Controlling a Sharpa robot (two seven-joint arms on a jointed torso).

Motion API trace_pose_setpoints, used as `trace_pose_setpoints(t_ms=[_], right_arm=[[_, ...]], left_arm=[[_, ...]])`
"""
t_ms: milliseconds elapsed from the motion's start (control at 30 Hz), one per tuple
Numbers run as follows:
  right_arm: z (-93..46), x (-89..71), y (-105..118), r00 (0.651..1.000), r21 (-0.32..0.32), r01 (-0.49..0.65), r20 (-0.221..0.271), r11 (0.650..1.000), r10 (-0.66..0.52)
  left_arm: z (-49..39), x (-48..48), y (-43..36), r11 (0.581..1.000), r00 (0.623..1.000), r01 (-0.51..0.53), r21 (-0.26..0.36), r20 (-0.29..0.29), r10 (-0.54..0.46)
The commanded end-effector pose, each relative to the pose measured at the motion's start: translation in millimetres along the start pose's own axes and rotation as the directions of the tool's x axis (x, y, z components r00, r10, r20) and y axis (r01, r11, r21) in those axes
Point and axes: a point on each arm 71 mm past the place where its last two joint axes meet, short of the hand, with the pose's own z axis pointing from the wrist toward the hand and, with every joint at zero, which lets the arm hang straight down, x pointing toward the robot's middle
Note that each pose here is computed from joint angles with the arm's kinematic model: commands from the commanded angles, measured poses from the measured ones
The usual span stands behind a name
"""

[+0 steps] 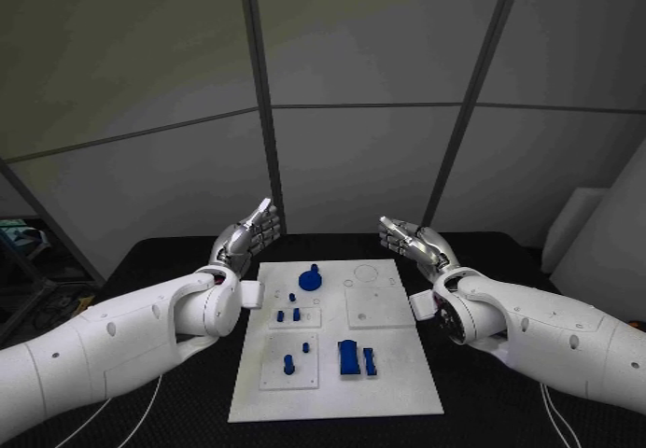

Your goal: Assemble the parts on the task board

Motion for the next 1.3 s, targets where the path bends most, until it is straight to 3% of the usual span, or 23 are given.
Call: trace_pose_setpoints(t_ms=[33, 200, 367, 1300], right_arm=[[-11.3, -2.0, 10.4, 0.983, -0.005, -0.07, 0.168, 0.998, 0.07], [-27.7, 5.7, 19.0, 0.97, 0.012, -0.108, 0.218, 0.994, 0.103], [-35.6, 9.2, 22.5, 0.964, 0.024, -0.123, 0.24, 0.992, 0.114], [-36.5, 9.6, 22.9, 0.963, 0.025, -0.125, 0.242, 0.992, 0.115]], left_arm=[[-12.2, 11.5, -5.6, 0.996, 0.992, -0.089, 0.023, 0.093, 0.086], [-29.4, 28.2, -7.8, 0.992, 0.987, -0.121, 0.02, 0.107, 0.118], [-37.4, 35.2, -9.0, 0.991, 0.985, -0.135, 0.019, 0.113, 0.132], [-38.1, 35.8, -9.2, 0.991, 0.985, -0.136, 0.019, 0.114, 0.133]])
